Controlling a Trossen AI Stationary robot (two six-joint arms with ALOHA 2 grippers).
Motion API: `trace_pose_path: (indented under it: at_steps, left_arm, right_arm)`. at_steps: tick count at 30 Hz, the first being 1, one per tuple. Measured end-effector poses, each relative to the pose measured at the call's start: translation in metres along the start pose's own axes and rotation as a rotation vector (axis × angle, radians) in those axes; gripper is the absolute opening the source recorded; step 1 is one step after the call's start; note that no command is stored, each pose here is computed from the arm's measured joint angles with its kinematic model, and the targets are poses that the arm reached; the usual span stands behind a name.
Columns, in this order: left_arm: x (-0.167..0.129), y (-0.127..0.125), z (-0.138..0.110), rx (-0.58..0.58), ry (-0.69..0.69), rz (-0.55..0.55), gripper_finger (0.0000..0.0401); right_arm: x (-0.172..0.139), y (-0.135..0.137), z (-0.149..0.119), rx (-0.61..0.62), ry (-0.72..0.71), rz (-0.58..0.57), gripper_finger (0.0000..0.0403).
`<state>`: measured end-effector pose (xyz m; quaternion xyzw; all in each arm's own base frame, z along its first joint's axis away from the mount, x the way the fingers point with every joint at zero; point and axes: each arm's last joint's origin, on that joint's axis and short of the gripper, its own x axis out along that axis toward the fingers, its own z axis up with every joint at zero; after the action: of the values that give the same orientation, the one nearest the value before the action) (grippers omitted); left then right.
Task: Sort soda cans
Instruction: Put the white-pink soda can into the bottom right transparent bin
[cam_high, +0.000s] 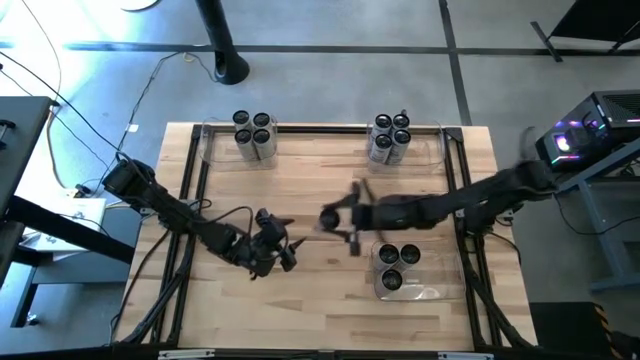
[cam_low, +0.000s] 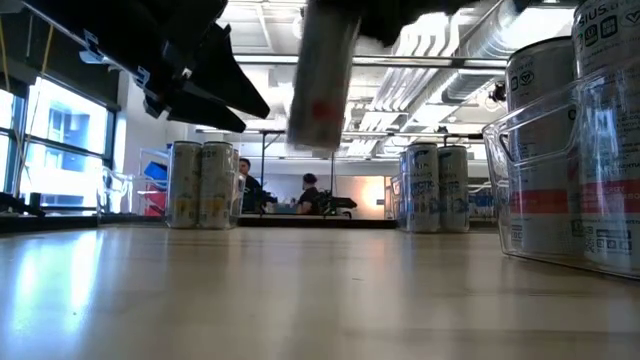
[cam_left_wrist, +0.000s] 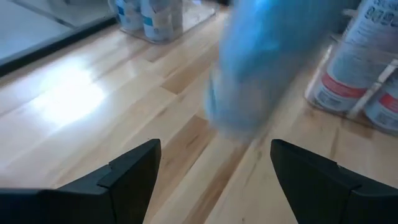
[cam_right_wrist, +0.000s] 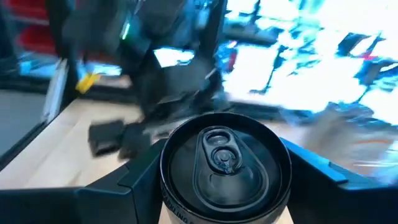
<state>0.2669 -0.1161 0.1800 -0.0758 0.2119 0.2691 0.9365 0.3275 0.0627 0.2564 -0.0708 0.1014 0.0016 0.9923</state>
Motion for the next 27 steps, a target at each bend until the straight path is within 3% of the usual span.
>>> trace_pose_path:
  at_steps: [3,9,16,22,27]
  left_arm:
    - [-0.003,-0.001,-0.001,0.0,-0.035,0.029,0.0299]
    - [-0.006,-0.002,-0.001,-0.014,-0.074,0.066,0.0299]
    - [-0.006,-0.002,0.0,-0.034,-0.081,0.062,0.0299]
    - [-0.006,-0.003,0.001,-0.042,-0.085,0.059,0.0299]
    - [-0.006,-0.003,0.002,-0.054,-0.093,0.054,0.0299]
  right_arm:
    - [-0.039,0.0,0.03,-0.038,-0.026,-0.064,0.024]
    - [-0.134,0.007,0.075,-0.051,-0.158,-0.017,0.024]
    - [-0.224,0.004,0.07,0.06,-0.11,0.22,0.024]
    - [-0.255,0.017,0.054,0.087,0.023,0.525,0.024]
    - [-0.259,0.039,0.047,0.084,0.116,0.639,0.024]
